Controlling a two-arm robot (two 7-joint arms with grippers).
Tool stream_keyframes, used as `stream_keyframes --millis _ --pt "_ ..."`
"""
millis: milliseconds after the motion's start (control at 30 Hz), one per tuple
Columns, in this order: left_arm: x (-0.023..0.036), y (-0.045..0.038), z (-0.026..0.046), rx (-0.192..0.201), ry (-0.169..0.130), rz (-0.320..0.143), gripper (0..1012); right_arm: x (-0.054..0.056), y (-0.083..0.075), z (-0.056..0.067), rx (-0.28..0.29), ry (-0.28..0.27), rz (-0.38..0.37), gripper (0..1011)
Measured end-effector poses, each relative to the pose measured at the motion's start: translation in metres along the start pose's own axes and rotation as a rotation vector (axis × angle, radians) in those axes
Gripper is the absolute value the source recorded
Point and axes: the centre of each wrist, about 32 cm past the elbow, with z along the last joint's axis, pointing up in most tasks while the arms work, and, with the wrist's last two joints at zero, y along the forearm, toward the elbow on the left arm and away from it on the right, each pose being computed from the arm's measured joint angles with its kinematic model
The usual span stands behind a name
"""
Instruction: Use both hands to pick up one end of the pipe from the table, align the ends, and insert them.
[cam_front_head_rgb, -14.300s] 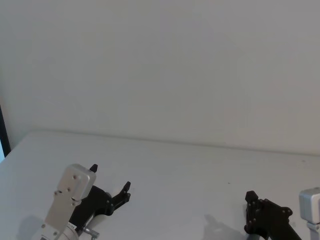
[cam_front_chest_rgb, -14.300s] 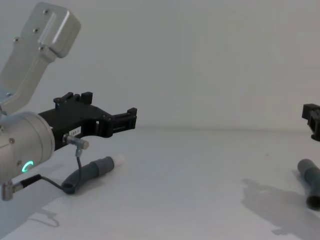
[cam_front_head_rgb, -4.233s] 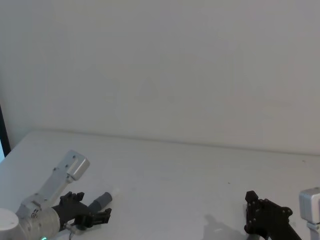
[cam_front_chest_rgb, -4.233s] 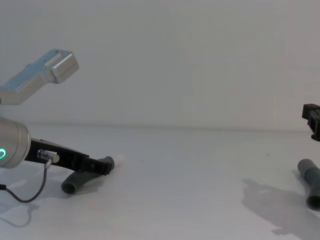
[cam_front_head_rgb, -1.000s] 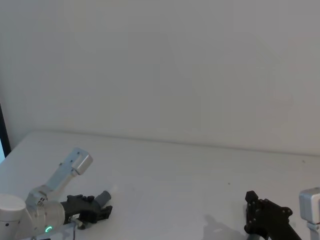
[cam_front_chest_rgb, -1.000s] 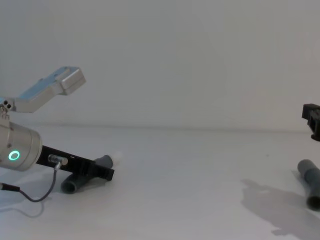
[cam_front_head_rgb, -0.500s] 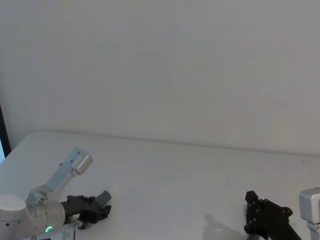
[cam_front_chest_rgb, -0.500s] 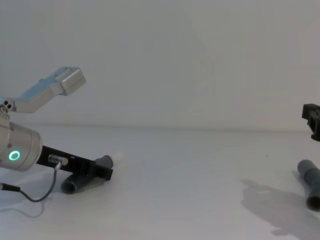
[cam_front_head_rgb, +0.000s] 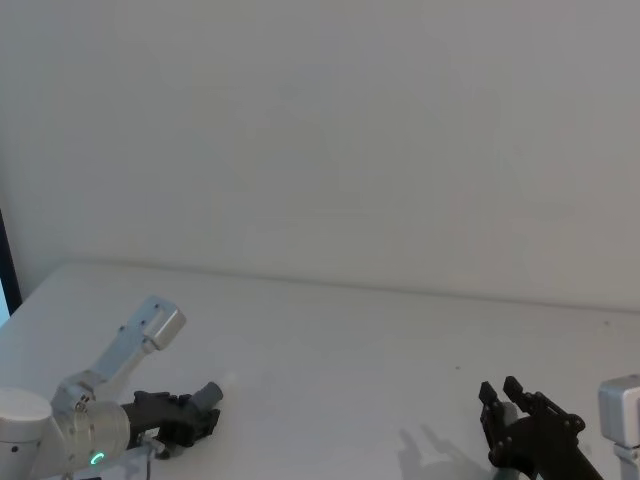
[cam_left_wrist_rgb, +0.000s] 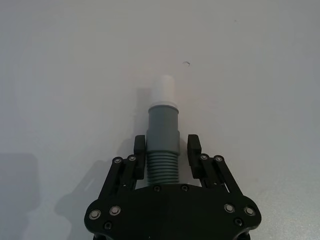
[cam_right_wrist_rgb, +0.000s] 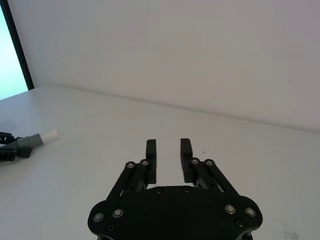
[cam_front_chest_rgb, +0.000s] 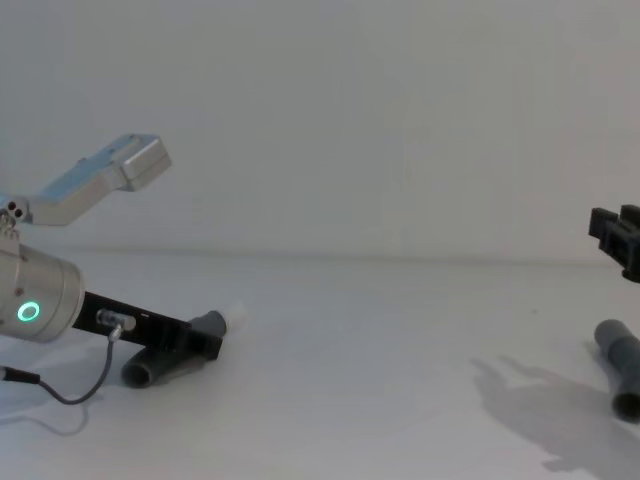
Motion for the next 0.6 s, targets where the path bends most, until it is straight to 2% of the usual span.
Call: stream_keyframes --millis 67,133,200,267,300,333,467,600 --pt "0.0000 0.0000 0.0000 0.000 0.000 0.000 463 0.0000 0.0000 0.0000 0.000 0.000 0.000 317" --pt "0.0000 0.0000 -0.0001 0.000 0.000 0.000 447 0.0000 0.0000 0.0000 0.000 0.000 0.000 337" --pt "0.0000 0.0000 0.0000 0.000 0.000 0.000 435 0.0000 0.0000 0.0000 0.000 0.000 0.000 426" --pt "0.0000 0.0000 -0.0001 0.000 0.000 0.000 416 0.0000 0.0000 0.0000 0.000 0.000 0.000 426" --pt "0.0000 0.0000 -0.0001 0.000 0.000 0.000 416 0.0000 0.0000 0.0000 0.000 0.000 0.000 525" --pt "0.0000 0.0000 -0.0001 0.000 0.000 0.000 413 0.0000 0.0000 0.0000 0.000 0.000 0.000 525" --pt "0.0000 -0.0001 -0.0001 0.000 0.000 0.000 386 0.0000 0.0000 0.0000 0.000 0.000 0.000 683" --pt "0.0000 -0.0001 -0.0001 0.000 0.000 0.000 357 0.0000 0.0000 0.0000 0.000 0.000 0.000 789"
